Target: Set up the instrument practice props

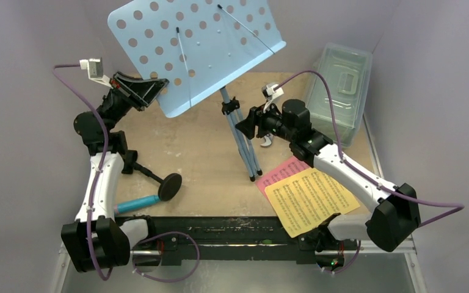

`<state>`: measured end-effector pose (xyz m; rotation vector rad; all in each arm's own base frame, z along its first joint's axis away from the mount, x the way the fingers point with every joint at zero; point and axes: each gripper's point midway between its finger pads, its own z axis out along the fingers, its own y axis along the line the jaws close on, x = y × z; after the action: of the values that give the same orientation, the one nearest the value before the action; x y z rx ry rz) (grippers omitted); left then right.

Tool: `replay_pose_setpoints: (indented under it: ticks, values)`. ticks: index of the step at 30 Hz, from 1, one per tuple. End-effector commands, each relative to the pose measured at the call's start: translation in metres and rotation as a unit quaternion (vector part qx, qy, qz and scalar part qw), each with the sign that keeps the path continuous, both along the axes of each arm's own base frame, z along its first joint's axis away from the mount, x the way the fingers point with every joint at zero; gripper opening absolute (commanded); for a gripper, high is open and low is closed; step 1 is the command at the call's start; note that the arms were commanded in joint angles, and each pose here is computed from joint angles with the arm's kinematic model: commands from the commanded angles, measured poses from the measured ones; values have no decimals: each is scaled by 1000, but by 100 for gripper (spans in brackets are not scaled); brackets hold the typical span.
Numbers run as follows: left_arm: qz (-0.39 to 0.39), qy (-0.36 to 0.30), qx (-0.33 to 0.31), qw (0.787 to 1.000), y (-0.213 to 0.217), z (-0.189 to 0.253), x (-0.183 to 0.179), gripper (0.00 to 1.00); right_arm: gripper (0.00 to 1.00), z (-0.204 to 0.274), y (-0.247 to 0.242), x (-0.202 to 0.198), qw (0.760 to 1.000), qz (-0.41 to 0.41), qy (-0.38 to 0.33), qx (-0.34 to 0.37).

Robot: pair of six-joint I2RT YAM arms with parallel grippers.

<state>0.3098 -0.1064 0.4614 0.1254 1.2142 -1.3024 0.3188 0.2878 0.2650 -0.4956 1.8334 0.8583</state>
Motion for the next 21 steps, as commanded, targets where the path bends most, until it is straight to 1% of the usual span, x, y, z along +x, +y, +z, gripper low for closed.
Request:
replay_pose_setpoints:
  ticks: [1, 4, 7, 9, 12, 16, 19, 21]
  values:
    - [-13, -207, 26, 978, -19, 72, -79, 0, 52, 14, -12, 11, 997, -58, -49, 20]
    - [-17, -200, 24, 979, -20, 68, -78, 0, 45, 11, -13, 7, 995, -67, -75, 9]
    - [-22, -198, 24, 980, -22, 66, -78, 0, 29, 6, -19, 8, 991, -104, -88, -13]
    - [-25, -197, 22, 980, -23, 67, -79, 0, 25, 4, -23, 8, 987, -128, -98, -21]
    - [-33, -200, 21, 979, -26, 70, -83, 0, 25, 3, -23, 7, 980, -153, -119, -37]
    - [-46, -200, 17, 979, -31, 75, -87, 0, 33, -2, -26, 10, 963, -214, -150, -73]
    - [-54, -202, 17, 978, -34, 78, -91, 0, 33, -1, -26, 15, 949, -245, -176, -88]
    - [-58, -205, 19, 977, -36, 80, -94, 0, 34, 0, -21, 18, 944, -251, -192, -90]
